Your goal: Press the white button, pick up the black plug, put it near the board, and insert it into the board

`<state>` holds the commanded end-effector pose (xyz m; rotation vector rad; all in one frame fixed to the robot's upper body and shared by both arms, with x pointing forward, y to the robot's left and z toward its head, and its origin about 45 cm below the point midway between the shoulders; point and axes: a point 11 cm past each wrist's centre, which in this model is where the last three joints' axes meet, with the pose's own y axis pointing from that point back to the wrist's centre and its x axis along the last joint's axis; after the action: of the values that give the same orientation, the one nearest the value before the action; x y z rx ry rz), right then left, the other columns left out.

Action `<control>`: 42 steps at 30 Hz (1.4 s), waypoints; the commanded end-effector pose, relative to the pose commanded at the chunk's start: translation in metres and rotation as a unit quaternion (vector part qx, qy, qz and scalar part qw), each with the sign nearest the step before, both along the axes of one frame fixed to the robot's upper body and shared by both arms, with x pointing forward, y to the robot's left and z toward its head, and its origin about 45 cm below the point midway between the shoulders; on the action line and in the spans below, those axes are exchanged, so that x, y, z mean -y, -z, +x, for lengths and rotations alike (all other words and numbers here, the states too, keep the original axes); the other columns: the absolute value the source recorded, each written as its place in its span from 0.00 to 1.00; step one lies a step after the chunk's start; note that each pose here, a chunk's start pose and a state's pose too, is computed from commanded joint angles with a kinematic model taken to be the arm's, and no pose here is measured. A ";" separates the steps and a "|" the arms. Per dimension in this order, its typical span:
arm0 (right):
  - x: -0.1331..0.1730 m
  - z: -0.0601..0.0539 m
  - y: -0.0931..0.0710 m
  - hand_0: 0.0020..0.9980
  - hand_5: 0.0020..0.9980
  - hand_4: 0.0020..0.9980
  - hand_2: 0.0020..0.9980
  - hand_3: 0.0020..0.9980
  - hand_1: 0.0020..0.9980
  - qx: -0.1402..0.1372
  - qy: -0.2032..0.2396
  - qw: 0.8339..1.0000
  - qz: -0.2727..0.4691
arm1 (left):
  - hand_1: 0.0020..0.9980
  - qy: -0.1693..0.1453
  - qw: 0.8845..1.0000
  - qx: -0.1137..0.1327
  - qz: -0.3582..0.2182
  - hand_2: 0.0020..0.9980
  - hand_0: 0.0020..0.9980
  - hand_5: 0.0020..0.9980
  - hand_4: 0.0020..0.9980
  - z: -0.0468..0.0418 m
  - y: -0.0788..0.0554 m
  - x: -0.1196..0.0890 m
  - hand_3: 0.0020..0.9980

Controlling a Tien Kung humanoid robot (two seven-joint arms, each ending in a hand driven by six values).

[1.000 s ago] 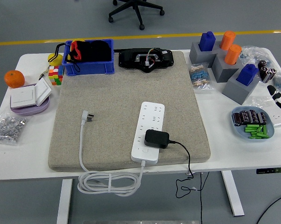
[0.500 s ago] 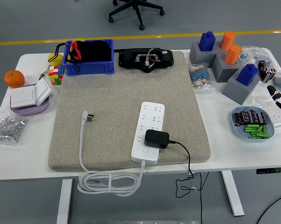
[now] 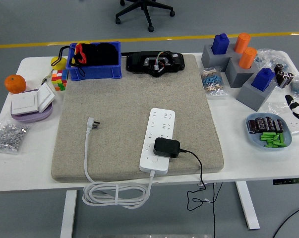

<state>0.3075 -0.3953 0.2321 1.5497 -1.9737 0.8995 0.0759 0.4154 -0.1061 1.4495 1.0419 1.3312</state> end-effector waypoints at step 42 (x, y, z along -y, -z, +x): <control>-0.010 -0.003 0.021 0.90 0.42 0.78 0.74 0.67 0.80 -0.054 -0.011 0.998 0.026 | 0.70 -0.013 0.999 -0.030 0.019 0.67 0.71 0.30 0.72 -0.0281 -0.002 -0.018 0.72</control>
<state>0.3041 -0.3856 0.2113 1.6175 -1.9203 0.7632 0.0478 0.4336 -0.1037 1.5170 1.0843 1.3390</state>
